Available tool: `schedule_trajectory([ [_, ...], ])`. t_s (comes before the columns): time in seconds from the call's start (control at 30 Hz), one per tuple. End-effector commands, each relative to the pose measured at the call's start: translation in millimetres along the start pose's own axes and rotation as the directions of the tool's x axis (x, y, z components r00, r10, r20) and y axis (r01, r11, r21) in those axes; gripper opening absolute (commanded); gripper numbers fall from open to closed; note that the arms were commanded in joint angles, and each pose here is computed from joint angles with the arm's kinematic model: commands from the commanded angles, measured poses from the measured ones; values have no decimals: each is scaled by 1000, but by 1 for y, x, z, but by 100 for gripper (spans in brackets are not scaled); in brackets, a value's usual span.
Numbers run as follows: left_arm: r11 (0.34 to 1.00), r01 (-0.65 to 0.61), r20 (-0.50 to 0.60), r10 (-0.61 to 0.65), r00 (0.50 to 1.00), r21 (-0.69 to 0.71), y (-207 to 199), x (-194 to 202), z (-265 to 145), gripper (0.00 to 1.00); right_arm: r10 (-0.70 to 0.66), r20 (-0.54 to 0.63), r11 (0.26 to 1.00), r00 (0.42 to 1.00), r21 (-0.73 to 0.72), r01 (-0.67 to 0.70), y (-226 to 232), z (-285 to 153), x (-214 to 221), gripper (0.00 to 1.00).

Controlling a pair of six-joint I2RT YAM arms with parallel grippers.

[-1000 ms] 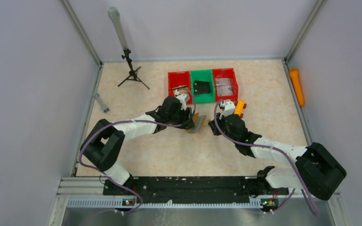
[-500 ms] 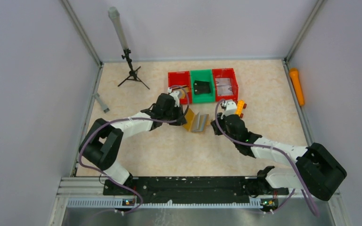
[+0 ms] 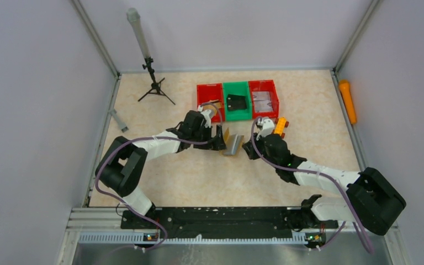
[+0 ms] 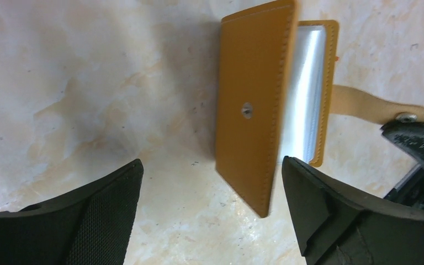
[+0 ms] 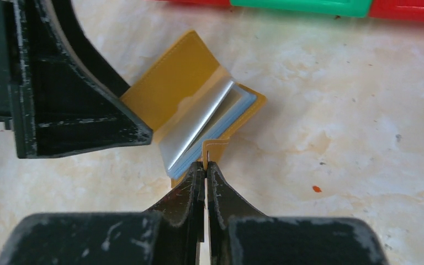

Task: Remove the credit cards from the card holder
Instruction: Open the card holder at the center of the board.

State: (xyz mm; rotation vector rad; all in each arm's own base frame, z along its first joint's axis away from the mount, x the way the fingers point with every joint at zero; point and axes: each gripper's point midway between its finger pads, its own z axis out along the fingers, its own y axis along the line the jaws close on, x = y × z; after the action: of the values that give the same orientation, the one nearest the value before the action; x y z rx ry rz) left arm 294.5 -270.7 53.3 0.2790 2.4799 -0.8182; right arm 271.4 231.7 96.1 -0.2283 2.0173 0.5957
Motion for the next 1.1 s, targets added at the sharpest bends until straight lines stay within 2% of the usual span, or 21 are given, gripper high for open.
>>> schedule_trajectory([
  [0.0, 991, -56, 60, 48, 997, 124, -25, -17, -4, 99, 1, 60, 987, 998, -160, 9, 32, 0, -21, 0],
  [0.13, 986, -81, 65, 72, 995, 149, -31, -16, -5, 99, -4, 63, 973, 998, -229, 18, 44, -4, -21, 0],
  [0.4, 980, -70, 26, 66, 997, 186, -37, -12, 2, 99, -7, 74, 971, 997, -238, 24, 45, -6, -22, 0],
  [0.5, 986, -61, 14, 60, 998, 154, -31, -11, 4, 98, -3, 71, 968, 998, -248, 20, 47, -6, -22, 0],
  [0.77, 994, -59, 73, 53, 996, 91, -21, -20, -6, 96, -10, 53, 982, 999, -185, 20, 35, -1, -17, 0],
  [1.07, 993, -48, 99, 37, 994, 111, -21, -23, -12, 96, -13, 34, 991, 999, -135, 18, 27, 5, -14, 0],
])
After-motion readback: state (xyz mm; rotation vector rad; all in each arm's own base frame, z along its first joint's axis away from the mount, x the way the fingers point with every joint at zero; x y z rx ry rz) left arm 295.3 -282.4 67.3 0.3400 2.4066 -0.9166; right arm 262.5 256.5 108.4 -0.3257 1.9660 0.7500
